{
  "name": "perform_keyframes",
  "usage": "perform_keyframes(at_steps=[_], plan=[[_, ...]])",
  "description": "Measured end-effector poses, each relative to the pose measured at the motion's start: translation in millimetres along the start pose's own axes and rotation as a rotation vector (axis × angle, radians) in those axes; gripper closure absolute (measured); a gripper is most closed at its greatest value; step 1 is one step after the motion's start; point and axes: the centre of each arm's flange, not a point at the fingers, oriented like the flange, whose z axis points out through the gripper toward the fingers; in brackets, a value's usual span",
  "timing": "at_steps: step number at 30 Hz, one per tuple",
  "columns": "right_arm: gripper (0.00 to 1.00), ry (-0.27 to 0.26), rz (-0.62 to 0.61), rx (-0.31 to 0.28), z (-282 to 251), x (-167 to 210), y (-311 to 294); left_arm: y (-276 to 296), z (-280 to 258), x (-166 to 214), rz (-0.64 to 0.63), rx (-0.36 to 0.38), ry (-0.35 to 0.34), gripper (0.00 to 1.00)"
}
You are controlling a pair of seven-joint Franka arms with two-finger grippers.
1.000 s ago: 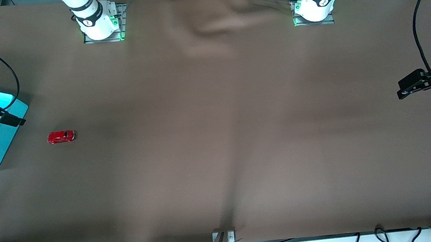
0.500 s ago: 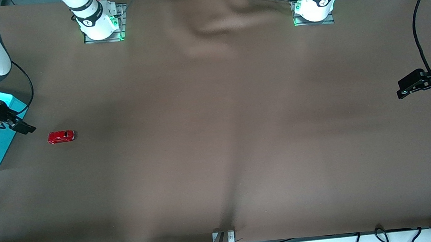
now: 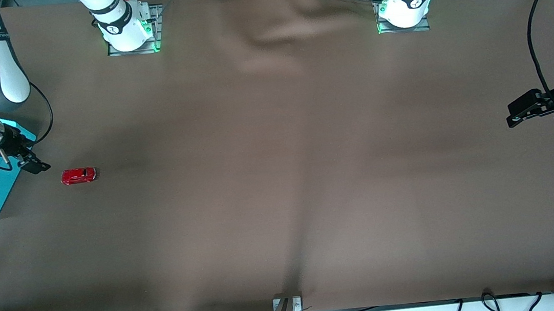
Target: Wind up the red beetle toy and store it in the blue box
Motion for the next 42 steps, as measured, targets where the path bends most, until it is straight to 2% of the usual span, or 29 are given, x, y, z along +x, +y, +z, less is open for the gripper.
perform_keyframes(at_steps=[17, 29, 42], plan=[[0.0, 0.03, 0.176, -0.008, 44.9, 6.4, -7.3, 0.3, 8.7, 2.5, 0.003, -0.001, -0.015, 0.0], [0.0, 0.087, 0.27, 0.055, 88.5, -5.4, -37.0, 1.4, 15.2, 4.9, 0.007, -0.003, -0.024, 0.0], [0.0, 0.075, 0.333, 0.067, 105.8, -11.6, -43.6, 1.5, 15.2, 4.9, 0.007, -0.003, -0.024, 0.0]])
